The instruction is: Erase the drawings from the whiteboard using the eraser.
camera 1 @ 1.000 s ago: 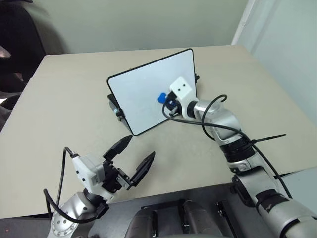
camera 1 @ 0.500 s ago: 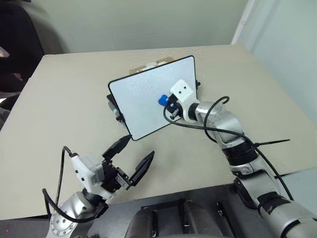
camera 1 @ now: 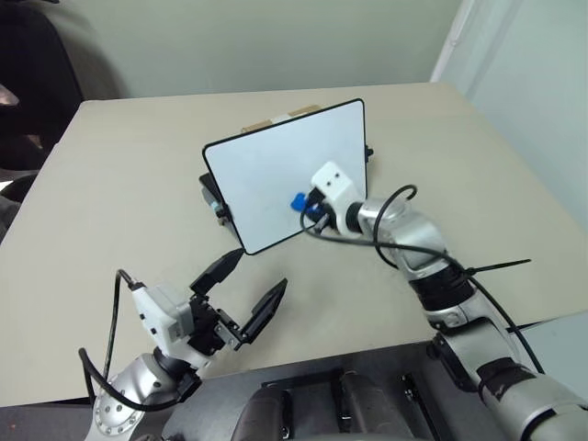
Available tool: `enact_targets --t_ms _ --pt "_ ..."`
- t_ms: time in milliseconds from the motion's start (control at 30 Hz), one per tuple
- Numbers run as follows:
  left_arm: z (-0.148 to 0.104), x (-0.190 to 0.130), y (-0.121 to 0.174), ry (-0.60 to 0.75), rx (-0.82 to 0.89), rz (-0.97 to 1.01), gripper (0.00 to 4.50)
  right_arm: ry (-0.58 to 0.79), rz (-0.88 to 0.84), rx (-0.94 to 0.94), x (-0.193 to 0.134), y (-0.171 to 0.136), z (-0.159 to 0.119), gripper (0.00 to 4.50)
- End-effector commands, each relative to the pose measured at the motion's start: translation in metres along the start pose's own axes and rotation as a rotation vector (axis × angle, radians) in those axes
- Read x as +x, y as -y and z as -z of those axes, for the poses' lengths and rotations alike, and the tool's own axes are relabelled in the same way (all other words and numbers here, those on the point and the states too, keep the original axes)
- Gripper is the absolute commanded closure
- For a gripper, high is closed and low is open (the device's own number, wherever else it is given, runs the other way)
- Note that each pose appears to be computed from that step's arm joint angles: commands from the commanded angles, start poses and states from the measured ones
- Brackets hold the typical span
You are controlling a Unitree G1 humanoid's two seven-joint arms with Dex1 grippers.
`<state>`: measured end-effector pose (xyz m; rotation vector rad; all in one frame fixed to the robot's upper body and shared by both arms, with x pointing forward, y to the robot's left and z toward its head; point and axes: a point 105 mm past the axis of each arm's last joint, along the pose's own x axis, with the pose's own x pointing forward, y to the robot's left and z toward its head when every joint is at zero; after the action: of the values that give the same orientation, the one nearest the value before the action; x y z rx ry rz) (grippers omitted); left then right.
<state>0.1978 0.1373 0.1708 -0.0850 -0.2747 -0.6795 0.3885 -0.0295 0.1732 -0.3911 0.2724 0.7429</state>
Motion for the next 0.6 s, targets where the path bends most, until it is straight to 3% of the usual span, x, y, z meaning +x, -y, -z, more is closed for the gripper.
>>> enact_targets --t_ms 33,367,600 --pt "-0.007 0.001 0.002 0.029 0.011 0.017 0.00 0.075 0.109 0.005 -0.014 0.029 -0.023 3.96" --pt "-0.005 0.002 0.004 0.024 0.014 0.038 0.00 0.075 0.189 0.034 -0.054 0.053 -0.009 3.96" --pt "-0.002 0.003 0.003 0.019 0.011 0.044 0.00 0.006 0.246 0.152 -0.104 0.073 0.030 3.96"
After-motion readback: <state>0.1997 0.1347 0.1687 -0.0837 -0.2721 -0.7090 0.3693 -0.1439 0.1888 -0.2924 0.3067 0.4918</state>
